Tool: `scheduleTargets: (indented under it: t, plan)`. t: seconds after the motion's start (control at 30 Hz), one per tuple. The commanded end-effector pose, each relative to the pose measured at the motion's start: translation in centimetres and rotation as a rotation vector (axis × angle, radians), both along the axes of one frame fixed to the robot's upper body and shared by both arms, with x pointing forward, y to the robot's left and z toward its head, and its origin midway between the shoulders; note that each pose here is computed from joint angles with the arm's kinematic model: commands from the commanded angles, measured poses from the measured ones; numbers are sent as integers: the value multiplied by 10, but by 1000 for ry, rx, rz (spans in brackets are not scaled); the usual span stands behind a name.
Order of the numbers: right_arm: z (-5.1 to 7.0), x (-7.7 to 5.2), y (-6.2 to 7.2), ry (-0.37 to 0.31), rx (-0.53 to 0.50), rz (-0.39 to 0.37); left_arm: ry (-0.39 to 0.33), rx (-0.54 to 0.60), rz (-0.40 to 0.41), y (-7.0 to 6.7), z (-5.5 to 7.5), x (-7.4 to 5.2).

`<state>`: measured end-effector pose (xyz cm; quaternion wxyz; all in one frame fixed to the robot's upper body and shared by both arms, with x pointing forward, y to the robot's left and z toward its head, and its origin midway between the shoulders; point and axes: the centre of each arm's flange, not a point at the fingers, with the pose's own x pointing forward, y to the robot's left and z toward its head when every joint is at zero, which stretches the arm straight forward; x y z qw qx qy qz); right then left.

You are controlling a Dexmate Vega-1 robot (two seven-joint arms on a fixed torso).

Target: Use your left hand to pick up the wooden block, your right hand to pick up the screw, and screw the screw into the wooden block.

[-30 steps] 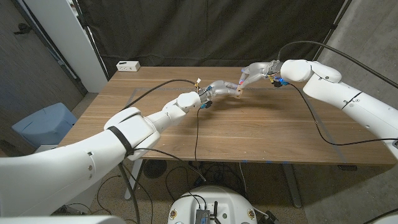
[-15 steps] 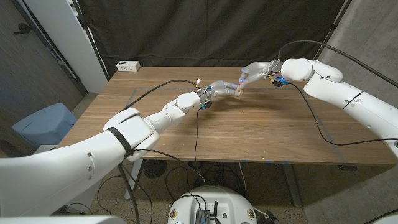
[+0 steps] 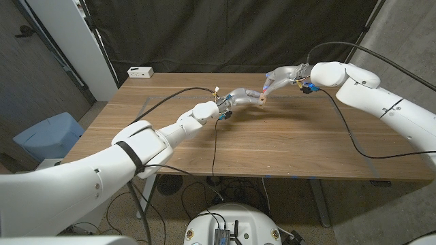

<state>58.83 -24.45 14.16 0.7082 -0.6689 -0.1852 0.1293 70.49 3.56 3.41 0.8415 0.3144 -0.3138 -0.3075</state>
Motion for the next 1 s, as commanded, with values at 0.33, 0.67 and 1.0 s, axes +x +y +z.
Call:
scheduleTargets:
  t: [0.33, 0.67, 1.0]
  plan:
    - [0, -4, 1, -10, -8, -2, -7, 4, -11, -1, -1, -2]
    - [1, -3, 0, -12, -8, -5, -1, 6, -9, -1, -2, -2]
    - [1, -2, 0, -19, -9, -12, 10, 10, 0, -1, -2, 1]
